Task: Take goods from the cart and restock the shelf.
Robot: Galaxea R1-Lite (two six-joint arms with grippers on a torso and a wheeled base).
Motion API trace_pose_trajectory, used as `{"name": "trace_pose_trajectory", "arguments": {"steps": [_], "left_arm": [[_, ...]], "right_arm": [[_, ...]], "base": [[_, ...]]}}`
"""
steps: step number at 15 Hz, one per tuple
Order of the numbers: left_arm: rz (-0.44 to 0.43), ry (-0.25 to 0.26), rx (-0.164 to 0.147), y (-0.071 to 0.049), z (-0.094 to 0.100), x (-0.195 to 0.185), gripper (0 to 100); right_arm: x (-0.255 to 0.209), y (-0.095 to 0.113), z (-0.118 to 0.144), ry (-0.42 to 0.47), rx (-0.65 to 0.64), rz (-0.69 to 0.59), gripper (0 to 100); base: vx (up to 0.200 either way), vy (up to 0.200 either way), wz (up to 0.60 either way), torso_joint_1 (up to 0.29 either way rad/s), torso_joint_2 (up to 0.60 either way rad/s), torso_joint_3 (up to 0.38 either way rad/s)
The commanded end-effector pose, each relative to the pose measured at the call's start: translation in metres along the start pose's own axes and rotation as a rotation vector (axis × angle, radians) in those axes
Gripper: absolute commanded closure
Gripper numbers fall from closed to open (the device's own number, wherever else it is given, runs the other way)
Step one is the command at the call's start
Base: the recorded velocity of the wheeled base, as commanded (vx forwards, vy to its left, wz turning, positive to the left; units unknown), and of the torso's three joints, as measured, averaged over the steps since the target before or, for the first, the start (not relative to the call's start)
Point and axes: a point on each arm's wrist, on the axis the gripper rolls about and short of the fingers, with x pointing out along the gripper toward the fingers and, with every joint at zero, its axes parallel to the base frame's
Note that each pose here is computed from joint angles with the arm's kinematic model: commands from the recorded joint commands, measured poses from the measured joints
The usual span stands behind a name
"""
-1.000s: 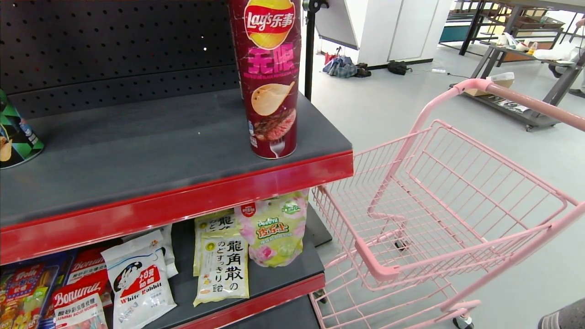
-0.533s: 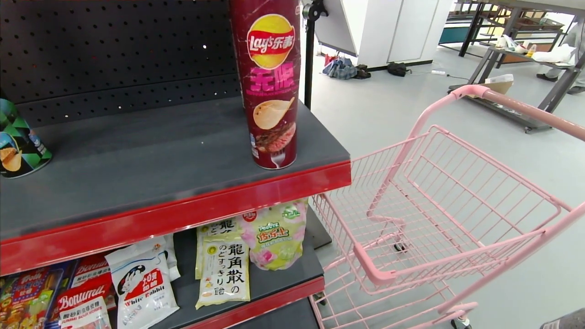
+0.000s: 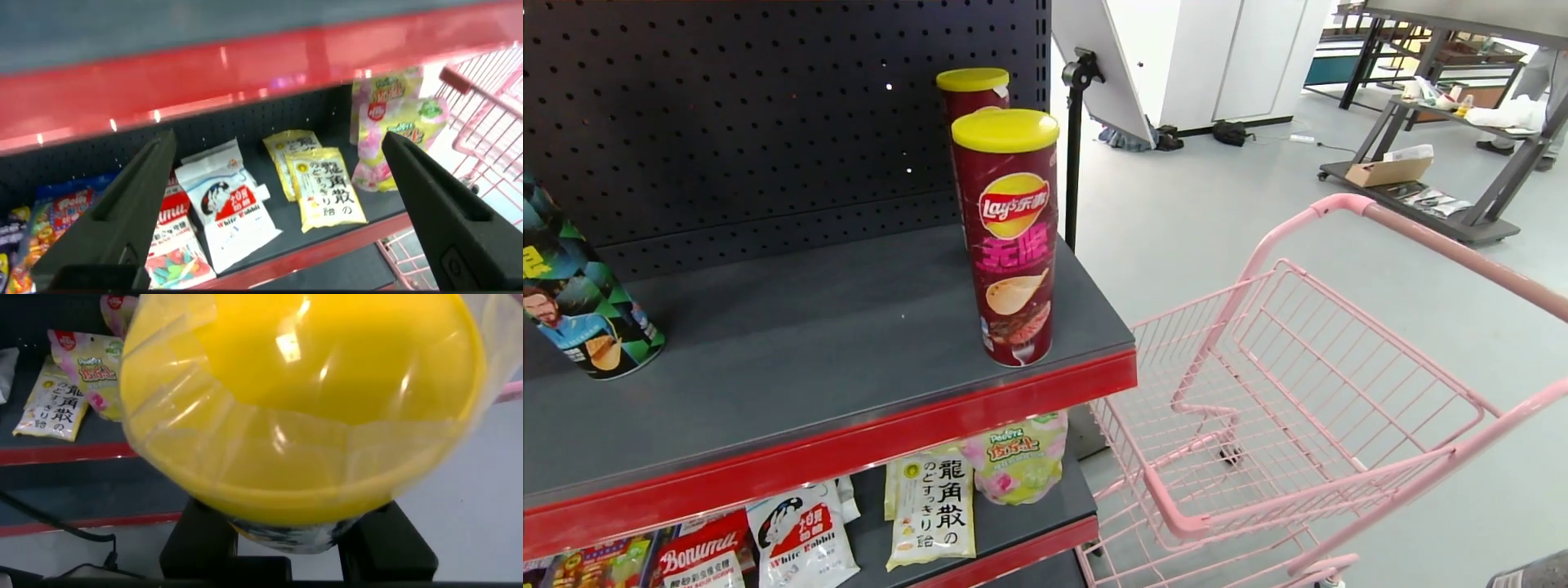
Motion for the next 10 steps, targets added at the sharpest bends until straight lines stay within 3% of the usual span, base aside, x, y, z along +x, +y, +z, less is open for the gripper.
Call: {"name": "trace_pose_trajectory", "arguments": {"steps": [1,5,10], "left_arm": [[0.000,0.001,0.000,0.0000,0.0000,0.0001,0],[0.003,0.001,0.000,0.0000,0.0000,0.0001,0],[0.002,0.001,0.000,0.0001,0.0000,0.0001,0]], "right_arm": [[0.0000,0.0010,-0.0066,0.002,-0.002,0.005,100],[-0.0059,0.0013,-0.0077,-0.028,0.000,-0.009,100],[-0.0036,0.0006,-0.0038,-0.024,0.000,-0.007,100]], "base": [[0.000,0.000,0.00,0.203,-0.59,-0.378],[0.000,0.000,0.00,0.216,-0.56,-0.356],[0.000,0.000,0.00,0.168,-0.40,-0.247]]}}
